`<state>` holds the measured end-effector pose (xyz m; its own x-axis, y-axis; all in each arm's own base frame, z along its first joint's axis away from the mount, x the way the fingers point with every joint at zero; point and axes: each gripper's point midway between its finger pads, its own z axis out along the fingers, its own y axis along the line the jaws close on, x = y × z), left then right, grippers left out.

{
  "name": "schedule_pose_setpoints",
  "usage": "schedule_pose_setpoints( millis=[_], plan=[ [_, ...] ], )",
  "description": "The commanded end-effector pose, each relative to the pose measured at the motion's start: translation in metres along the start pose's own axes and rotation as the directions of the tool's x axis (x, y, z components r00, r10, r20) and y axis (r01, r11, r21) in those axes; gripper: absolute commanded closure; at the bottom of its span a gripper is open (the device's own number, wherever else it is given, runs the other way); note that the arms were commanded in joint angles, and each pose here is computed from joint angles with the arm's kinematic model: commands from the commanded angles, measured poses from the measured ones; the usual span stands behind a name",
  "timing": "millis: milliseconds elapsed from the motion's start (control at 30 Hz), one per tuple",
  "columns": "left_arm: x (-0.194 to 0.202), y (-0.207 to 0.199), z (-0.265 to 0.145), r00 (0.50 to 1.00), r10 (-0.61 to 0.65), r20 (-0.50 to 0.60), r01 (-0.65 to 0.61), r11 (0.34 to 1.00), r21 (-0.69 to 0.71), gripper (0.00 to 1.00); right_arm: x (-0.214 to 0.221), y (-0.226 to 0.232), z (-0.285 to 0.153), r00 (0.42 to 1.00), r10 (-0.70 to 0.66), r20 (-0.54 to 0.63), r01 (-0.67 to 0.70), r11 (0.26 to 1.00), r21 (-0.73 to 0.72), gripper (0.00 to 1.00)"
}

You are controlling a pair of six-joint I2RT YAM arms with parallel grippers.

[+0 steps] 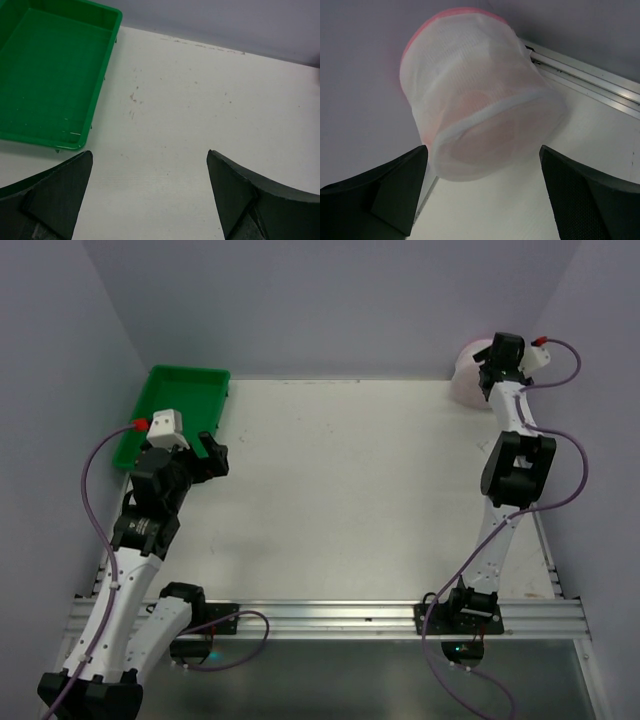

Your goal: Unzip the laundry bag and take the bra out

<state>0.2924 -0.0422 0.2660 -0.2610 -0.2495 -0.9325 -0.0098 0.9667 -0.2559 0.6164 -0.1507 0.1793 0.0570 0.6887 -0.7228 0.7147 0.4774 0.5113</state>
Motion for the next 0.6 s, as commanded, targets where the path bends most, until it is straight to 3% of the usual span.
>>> schedule_pose_setpoints(
  millis=[0,67,233,333,433,467,567],
  plan=[
    [-0.002,-0.01,0.009,1.0,-0.017,0.009,0.017,0.999,0.041,0.0,-0.028,0.033,0.01,0.996,0.047,0.077,-0.037,0.99,-0.133,0.06],
    [0.004,-0.01,0.012,1.0,-0.018,-0.015,0.018,0.999,0.041,0.0,-0.027,0.035,0.02,0.995,0.044,0.086,-0.028,0.983,-0.183,0.12],
    [0.014,-0.009,0.014,0.999,-0.027,-0.046,0.029,0.999,0.036,0.0,-0.006,0.028,0.046,0.999,0.037,0.01,-0.034,0.978,-0.205,0.17],
    [0.018,-0.01,0.013,0.998,-0.036,-0.048,0.038,0.998,0.045,0.0,0.005,0.026,0.051,0.999,0.032,-0.019,-0.036,0.972,-0.231,0.26],
    [0.022,-0.008,0.014,0.998,-0.035,-0.06,0.037,0.999,0.039,0.0,0.006,0.03,0.052,0.999,0.03,-0.021,-0.035,0.959,-0.281,0.57],
    [0.024,-0.007,0.015,0.997,-0.034,-0.067,0.037,0.999,0.035,0.0,0.008,0.035,0.047,0.999,0.015,-0.036,-0.026,0.951,-0.309,0.77],
    [0.028,-0.006,0.016,0.996,-0.04,-0.074,0.042,0.999,0.027,0.0,0.015,0.051,0.032,0.996,-0.019,-0.083,-0.017,0.91,-0.414,0.96]
  ],
)
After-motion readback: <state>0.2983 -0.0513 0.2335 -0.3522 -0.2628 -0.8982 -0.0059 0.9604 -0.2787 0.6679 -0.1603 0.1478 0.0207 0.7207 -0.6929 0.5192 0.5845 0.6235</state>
